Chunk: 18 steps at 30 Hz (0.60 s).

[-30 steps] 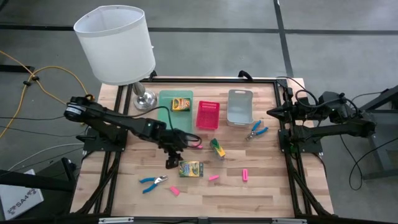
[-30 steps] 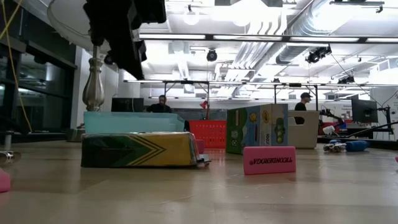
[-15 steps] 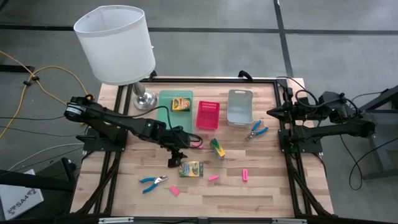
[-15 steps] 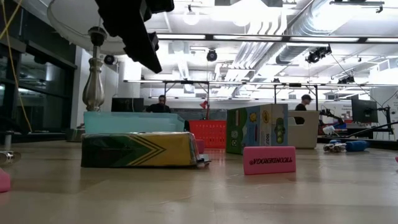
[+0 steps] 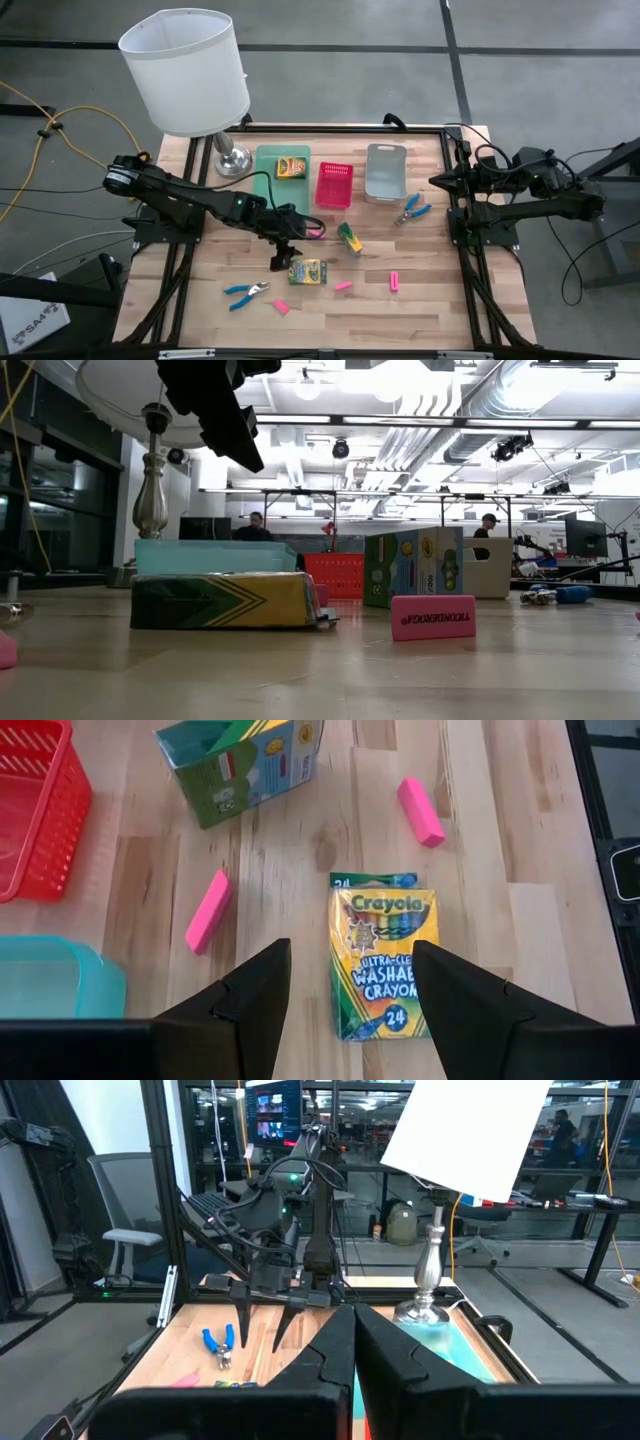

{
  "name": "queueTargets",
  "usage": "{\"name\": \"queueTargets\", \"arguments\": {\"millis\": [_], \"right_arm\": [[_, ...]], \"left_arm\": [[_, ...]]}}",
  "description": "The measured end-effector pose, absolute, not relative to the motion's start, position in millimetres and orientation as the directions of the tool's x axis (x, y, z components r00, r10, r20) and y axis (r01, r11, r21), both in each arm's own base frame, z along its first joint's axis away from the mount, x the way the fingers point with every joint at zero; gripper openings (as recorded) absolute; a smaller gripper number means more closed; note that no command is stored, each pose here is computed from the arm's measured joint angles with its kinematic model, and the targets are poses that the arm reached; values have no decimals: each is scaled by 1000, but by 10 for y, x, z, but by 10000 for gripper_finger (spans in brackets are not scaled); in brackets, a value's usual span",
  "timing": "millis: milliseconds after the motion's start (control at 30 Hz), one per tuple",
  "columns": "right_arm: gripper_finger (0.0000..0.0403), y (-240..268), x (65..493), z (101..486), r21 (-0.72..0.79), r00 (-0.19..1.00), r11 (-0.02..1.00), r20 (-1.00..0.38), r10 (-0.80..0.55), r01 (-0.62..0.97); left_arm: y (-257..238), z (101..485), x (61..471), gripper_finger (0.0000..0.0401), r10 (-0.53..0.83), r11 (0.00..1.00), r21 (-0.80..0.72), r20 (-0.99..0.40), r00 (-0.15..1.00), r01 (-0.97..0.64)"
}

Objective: Pick & Place School Supplies
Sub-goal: Put the yellow crayon box into the green bin

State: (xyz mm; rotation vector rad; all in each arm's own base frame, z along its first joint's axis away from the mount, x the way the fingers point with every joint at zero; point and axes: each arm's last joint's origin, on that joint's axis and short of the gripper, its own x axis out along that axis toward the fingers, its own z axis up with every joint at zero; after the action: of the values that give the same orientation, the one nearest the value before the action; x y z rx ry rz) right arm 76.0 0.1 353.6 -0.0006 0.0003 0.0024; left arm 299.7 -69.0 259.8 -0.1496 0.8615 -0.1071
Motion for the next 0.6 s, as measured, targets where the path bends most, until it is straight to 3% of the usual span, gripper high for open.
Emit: {"name": "queueTargets", "arguments": {"millis": [433,600], "right_arm": [[2,1,765,3542,2,1000,1000,5,3,-3],[2,6,933,3508,77,998,997,-55,20,-16]], "left_arm": [[-690,2605,3003,205,-152,986,-161,-741,654,47],[-691,2617,3016,205,-150,988,-135,-729,668,75]]}}
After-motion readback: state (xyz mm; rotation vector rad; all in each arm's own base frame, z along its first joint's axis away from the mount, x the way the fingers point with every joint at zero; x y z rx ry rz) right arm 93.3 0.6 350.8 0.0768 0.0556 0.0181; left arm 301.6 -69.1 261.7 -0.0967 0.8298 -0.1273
